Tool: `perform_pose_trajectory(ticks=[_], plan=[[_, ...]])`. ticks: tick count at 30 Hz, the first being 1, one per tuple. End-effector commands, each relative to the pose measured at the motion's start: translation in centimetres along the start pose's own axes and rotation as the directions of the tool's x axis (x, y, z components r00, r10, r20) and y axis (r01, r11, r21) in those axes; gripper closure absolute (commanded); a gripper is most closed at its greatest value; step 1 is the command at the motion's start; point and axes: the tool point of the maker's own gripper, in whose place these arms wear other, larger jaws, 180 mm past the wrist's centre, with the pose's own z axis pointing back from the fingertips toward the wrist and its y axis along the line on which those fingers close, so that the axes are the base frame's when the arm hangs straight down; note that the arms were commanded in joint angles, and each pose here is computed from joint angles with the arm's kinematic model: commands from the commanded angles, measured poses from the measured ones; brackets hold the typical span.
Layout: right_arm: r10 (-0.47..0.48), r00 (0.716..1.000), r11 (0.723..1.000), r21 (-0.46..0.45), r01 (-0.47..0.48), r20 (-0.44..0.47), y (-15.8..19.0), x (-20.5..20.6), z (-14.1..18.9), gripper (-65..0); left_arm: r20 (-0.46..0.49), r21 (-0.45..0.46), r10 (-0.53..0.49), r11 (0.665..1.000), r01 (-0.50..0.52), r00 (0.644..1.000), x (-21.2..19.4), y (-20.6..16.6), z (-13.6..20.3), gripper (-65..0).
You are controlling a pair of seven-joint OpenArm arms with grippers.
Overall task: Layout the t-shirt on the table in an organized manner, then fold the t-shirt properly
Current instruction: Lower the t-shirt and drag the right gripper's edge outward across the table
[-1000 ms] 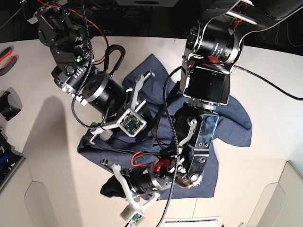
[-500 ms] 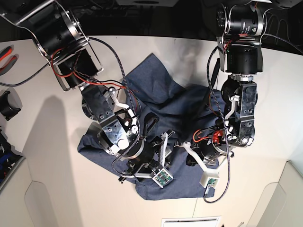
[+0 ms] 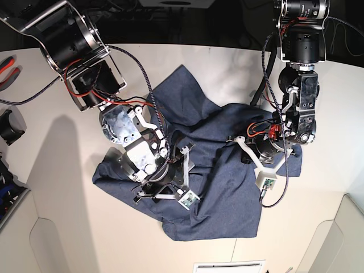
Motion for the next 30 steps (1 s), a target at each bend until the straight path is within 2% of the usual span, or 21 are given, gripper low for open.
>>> perform_pose_trajectory(ticks=[1,7,11,13,15,16,28,29,30], plan=[[0.004,1.000,0.999,-0.043,-0.002,0.028,-1.5,1.5,0.1,-31.7,0.056,-0.003,-0.008,1.000,0.008,0.998,2.1,0.1,0.2,0.0],[-0.002,0.997,0.999,-0.048,0.005,0.076,-1.4,1.7,-0.5,-31.7,0.071,-0.004,-0.007,1.000,0.008,0.997,2.3,0.1,0.3,0.0],[0.011,0.996,0.995,-0.104,-0.002,0.084,-2.4,1.8,-0.5,-29.9,0.070,-0.003,-0.008,1.000,0.008,0.997,2.3,0.1,0.3,0.0],[0.011,0.995,0.994,-0.110,0.000,0.099,-2.6,1.9,-0.5,-19.2,0.071,-0.003,-0.008,1.000,0.008,0.997,2.3,0.1,0.3,0.0],[0.014,0.993,0.994,-0.109,-0.001,0.119,-2.6,2.1,-0.5,-3.8,0.071,-0.003,-0.008,1.000,0.008,0.997,2.3,0.1,0.3,0.0],[0.014,0.993,0.994,-0.109,-0.001,0.120,-2.6,2.1,-0.5,0.0,0.071,-0.003,-0.008,1.000,0.008,0.997,2.3,0.1,0.3,0.0],[0.012,0.995,0.990,-0.143,0.002,0.096,-4.0,0.9,-0.4,0.0,0.093,-0.003,-0.008,1.000,0.008,0.996,2.7,0.1,0.3,0.0],[0.012,0.995,0.990,-0.143,0.002,0.096,-4.0,0.9,-0.4,-7.0,0.093,-0.003,-0.008,1.000,0.008,0.996,2.7,0.1,0.3,0.0],[0.012,0.995,0.990,-0.143,0.002,0.096,-4.0,0.9,-0.4,-18.0,0.093,-0.003,-0.008,1.000,0.008,0.996,2.7,0.1,0.3,0.0]])
